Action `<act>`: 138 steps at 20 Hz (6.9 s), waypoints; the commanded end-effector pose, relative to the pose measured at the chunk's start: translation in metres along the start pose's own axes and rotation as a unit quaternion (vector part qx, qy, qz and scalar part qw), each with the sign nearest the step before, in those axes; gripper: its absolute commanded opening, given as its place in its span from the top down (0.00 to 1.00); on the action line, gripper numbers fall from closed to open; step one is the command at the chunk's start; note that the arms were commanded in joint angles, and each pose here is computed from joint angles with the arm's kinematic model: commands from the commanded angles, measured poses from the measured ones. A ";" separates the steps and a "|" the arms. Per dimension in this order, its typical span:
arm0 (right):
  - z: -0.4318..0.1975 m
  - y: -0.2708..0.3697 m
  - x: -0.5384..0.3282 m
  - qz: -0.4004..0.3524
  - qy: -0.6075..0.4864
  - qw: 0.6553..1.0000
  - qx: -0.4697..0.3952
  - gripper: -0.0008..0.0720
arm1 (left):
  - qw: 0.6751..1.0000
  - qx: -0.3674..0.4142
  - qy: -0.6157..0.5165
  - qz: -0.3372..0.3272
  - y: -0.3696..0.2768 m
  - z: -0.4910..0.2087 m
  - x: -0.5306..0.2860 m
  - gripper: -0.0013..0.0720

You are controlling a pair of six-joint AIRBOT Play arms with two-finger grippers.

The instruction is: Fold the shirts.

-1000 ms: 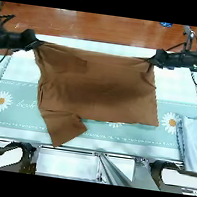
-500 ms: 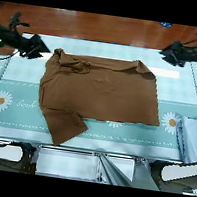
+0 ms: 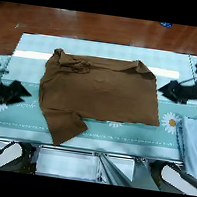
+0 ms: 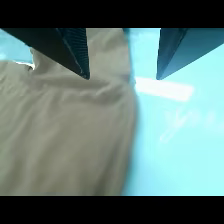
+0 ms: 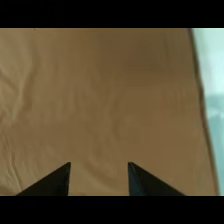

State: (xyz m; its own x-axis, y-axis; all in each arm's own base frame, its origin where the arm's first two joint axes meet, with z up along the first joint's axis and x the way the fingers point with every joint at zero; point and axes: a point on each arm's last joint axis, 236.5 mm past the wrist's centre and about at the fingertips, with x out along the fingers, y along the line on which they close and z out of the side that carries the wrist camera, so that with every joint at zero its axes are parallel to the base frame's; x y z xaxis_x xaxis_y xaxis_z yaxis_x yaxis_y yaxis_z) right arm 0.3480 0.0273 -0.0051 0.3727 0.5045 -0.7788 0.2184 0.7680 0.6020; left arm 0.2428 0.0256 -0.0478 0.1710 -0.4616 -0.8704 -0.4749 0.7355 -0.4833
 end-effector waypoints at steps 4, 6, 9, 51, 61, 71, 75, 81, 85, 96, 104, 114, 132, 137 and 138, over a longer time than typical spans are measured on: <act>-0.055 0.013 -0.006 0.035 -0.048 0.998 -0.010 0.42 | 0.995 -0.093 -0.001 -0.043 0.013 -0.034 0.038 0.29; -0.055 0.014 -0.008 0.036 -0.052 0.998 -0.013 0.42 | 0.992 -0.118 -0.001 -0.038 0.011 -0.033 0.048 0.29; -0.055 0.015 -0.008 0.037 -0.052 0.998 -0.010 0.42 | 0.993 -0.110 -0.011 -0.040 -0.001 -0.025 0.059 0.29; -0.018 -0.004 0.015 0.103 0.013 0.993 0.054 0.95 | 0.993 0.055 -0.049 -0.088 -0.111 0.027 0.031 0.96; 0.124 0.231 -0.258 0.094 -0.296 0.908 -0.280 0.95 | 0.786 0.334 -0.459 -0.245 -0.360 0.048 -0.355 0.96; -0.006 0.249 -0.403 -0.092 -0.442 0.823 -0.345 0.95 | 0.625 0.440 -0.637 -0.097 -0.329 -0.129 -0.477 0.96; -0.051 0.256 -0.414 -0.091 -0.450 0.816 -0.350 0.95 | 0.644 0.425 -0.635 -0.049 -0.293 -0.158 -0.465 0.96; -0.058 0.225 -0.374 -0.089 -0.400 0.857 -0.314 0.95 | 0.711 0.348 -0.612 -0.001 -0.248 -0.112 -0.432 0.96; -0.034 0.190 -0.284 -0.033 -0.298 0.913 -0.276 0.95 | 0.826 0.309 -0.472 -0.021 -0.228 -0.034 -0.317 0.96; 0.106 0.052 -0.030 -0.034 -0.119 0.981 -0.148 0.95 | 0.937 0.161 -0.295 -0.095 -0.226 0.170 -0.073 0.96; 0.168 0.034 0.044 -0.015 -0.048 0.994 -0.099 0.95 | 0.981 0.082 -0.146 -0.097 -0.219 0.210 0.027 0.96; 0.041 -0.036 0.059 -0.102 0.189 0.971 -0.105 0.95 | 0.981 0.157 0.074 0.087 -0.096 0.118 0.053 0.96; 0.005 -0.081 -0.013 -0.163 0.051 0.985 0.000 0.43 | 0.992 0.058 -0.005 0.111 0.006 0.066 -0.024 0.29; -0.058 -0.023 0.009 -0.008 -0.017 0.999 0.039 0.43 | 0.993 -0.105 -0.061 0.009 0.043 -0.001 0.002 0.29; -0.065 -0.019 0.009 0.003 -0.019 0.999 0.042 0.43 | 0.993 -0.107 -0.055 0.001 0.044 -0.012 0.011 0.29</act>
State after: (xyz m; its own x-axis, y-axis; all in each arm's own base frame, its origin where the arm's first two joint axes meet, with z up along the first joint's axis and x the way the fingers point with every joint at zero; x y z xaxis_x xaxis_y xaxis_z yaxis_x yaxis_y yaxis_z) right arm 0.2971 0.0162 -0.0420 0.2893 0.4289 -0.8558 0.2939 0.8110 0.5058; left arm 0.2378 0.0631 -0.0593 0.1668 -0.3639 -0.9164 -0.5774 0.7173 -0.3900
